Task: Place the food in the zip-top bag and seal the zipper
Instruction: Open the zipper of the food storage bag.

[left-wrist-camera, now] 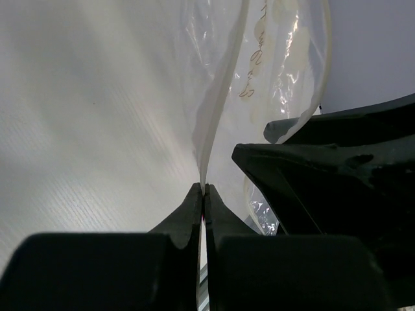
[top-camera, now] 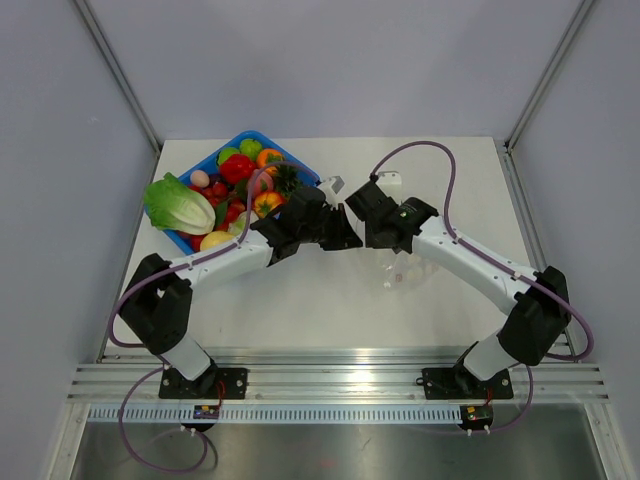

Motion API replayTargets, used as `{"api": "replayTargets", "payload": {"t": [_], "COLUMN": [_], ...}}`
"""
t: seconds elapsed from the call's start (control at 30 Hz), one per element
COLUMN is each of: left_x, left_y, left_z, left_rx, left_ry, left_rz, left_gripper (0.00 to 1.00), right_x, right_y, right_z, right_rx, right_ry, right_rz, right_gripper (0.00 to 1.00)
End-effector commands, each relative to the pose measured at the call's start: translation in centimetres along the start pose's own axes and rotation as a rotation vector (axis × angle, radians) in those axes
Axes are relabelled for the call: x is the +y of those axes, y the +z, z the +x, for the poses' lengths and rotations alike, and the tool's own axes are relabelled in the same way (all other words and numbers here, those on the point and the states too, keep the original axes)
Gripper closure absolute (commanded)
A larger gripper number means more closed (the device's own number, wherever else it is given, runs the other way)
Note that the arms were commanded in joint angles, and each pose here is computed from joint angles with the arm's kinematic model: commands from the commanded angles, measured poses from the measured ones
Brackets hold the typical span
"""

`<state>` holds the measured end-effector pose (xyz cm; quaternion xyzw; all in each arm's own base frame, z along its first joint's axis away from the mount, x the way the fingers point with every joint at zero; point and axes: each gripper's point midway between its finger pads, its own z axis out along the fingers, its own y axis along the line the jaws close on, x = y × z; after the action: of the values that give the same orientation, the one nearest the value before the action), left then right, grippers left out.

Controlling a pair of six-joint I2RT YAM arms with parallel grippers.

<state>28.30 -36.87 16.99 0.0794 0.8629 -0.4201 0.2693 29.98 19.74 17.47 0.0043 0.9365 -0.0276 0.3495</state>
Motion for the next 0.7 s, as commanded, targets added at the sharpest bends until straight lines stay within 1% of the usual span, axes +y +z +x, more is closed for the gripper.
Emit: {"api": "replayTargets", "payload": {"t": [0.0, 0.07, 0.13, 0.17, 0.23, 0.27, 0.37, 0.47, 0.57, 0.6, 0.63, 0.67], "left_x": [-1.8, -1.4, -1.2, -1.1, -1.1, -1.2, -1.4, -1.5, -1.5, -1.6, -1.6, -1.4], "left_y": [-1.3, -1.3, -1.2, -1.1, -0.9, -0.9, -0.7, -0.8, -0.8, -0.9, -0.9, -0.9], "left_z": [-0.6, -0.4, -0.5, -0.5, -0.5, -0.5, -0.4, -0.5, -0.5, -0.5, -0.6, -0.4], "left_rx": [-0.024, -0.016, -0.015, -0.015, -0.014, -0.012, -0.006, -0.009, -0.010, -0.011, -0.012, -0.008], "left_ry": [0.028, 0.028, 0.029, 0.027, 0.025, 0.023, 0.015, 0.015, 0.018, 0.019, 0.022, 0.019], "left_rz": [0.049, 0.034, 0.018, 0.016, 0.016, 0.024, 0.034, 0.040, 0.039, 0.042, 0.041, 0.037], "left_gripper": [1.00, 1.00, 1.00, 1.00, 1.00, 1.00, 1.00, 1.00, 1.00, 1.00, 1.00, 1.00], "right_x": [-1.1, -1.3, -1.3, -1.2, -0.9, -0.8, -0.3, 0.0, -0.4, -0.5, -0.5, -0.5], "right_y": [-0.6, -1.0, -1.4, -1.7, -2.2, -2.2, -2.2, -1.9, -1.8, -1.8, -1.9, -2.0], "right_z": [-1.3, -1.3, -1.3, -1.3, -1.3, -1.4, -1.5, -1.4, -1.3, -1.2, -1.1, -1.0], "right_rx": [-0.055, -0.056, -0.053, -0.054, -0.068, -0.069, -0.073, -0.070, -0.076, -0.072, -0.072, -0.070], "right_ry": [0.009, 0.022, 0.028, 0.033, 0.030, 0.027, 0.013, -0.014, -0.032, -0.037, -0.031, -0.026], "right_rz": [0.065, 0.067, 0.062, 0.058, 0.061, 0.063, 0.085, 0.117, 0.173, 0.180, 0.178, 0.174], "right_gripper": [0.60, 0.62, 0.55, 0.37, 0.23, 0.20, 0.20, 0.23, 0.35, 0.38, 0.44, 0.47]}}
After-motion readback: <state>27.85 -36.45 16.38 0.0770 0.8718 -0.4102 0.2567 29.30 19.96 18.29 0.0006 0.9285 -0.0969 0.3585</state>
